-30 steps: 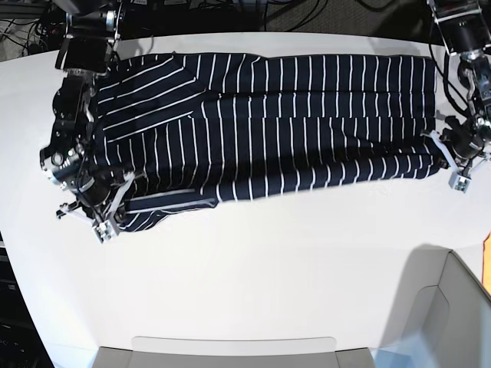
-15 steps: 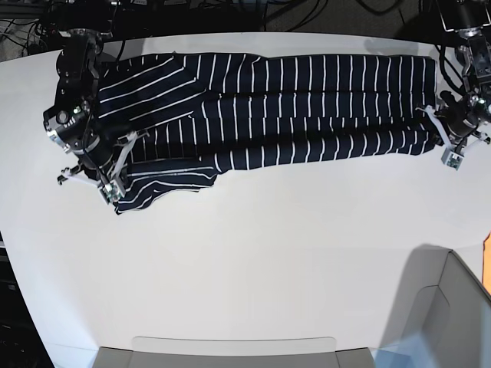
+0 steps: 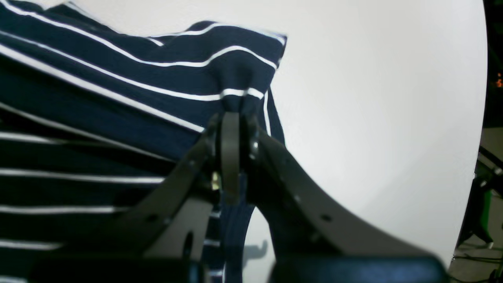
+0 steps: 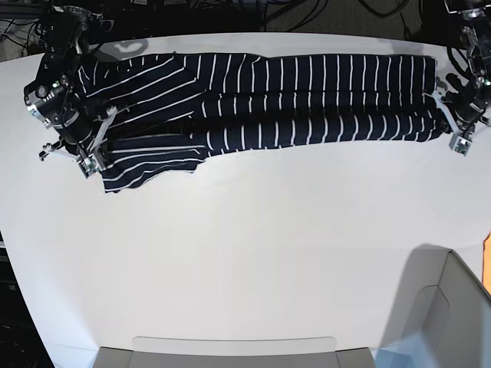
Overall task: Fold the T-shirt properly
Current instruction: 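Lift the hem edge with both grippers and fold it toward the first fold, then lay the folded hem down and open the left gripper, then move the open left gripper to the strip end opposite the right gripper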
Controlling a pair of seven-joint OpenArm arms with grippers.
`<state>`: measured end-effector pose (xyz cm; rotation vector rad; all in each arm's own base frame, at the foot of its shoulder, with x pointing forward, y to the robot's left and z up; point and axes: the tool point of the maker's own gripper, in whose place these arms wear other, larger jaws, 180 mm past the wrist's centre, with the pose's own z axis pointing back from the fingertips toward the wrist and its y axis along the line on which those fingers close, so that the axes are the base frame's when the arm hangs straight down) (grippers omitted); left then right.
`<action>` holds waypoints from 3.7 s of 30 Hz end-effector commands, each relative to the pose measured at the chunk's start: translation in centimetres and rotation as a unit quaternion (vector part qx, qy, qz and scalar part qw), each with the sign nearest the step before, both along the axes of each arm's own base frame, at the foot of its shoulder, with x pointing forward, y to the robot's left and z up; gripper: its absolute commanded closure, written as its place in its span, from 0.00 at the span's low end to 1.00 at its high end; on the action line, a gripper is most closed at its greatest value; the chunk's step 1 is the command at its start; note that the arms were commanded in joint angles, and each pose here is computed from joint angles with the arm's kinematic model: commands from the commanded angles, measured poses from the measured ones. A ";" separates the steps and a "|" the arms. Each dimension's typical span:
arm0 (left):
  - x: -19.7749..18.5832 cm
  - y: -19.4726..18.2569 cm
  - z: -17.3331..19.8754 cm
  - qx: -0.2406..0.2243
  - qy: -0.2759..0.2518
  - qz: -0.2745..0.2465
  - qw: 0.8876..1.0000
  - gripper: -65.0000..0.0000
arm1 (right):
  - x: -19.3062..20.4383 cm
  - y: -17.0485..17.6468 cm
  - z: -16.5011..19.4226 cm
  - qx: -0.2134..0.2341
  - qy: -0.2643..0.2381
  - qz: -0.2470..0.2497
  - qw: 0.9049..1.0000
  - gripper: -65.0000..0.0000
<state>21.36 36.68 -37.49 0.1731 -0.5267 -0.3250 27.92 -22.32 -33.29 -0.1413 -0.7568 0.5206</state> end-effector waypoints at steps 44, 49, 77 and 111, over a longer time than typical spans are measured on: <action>-3.8 1.9 2.7 0.073 0.043 0.018 0.996 1.00 | -4.5 1.1 -0.8 -0.015 0.028 0.023 0.999 1.00; -5.8 1.3 1.4 0.065 0.071 0.013 0.995 1.00 | -4.5 1.0 -0.8 -0.017 0.029 0.024 0.999 1.00; -8.3 3.0 2.2 0.022 -0.002 0.166 0.986 0.46 | -4.5 2.0 -1.0 -0.018 0.033 0.045 0.998 1.00; -11.7 3.6 -5.0 -0.084 0.116 0.288 0.947 0.46 | -4.6 2.3 -2.5 -0.018 0.057 0.061 0.996 1.00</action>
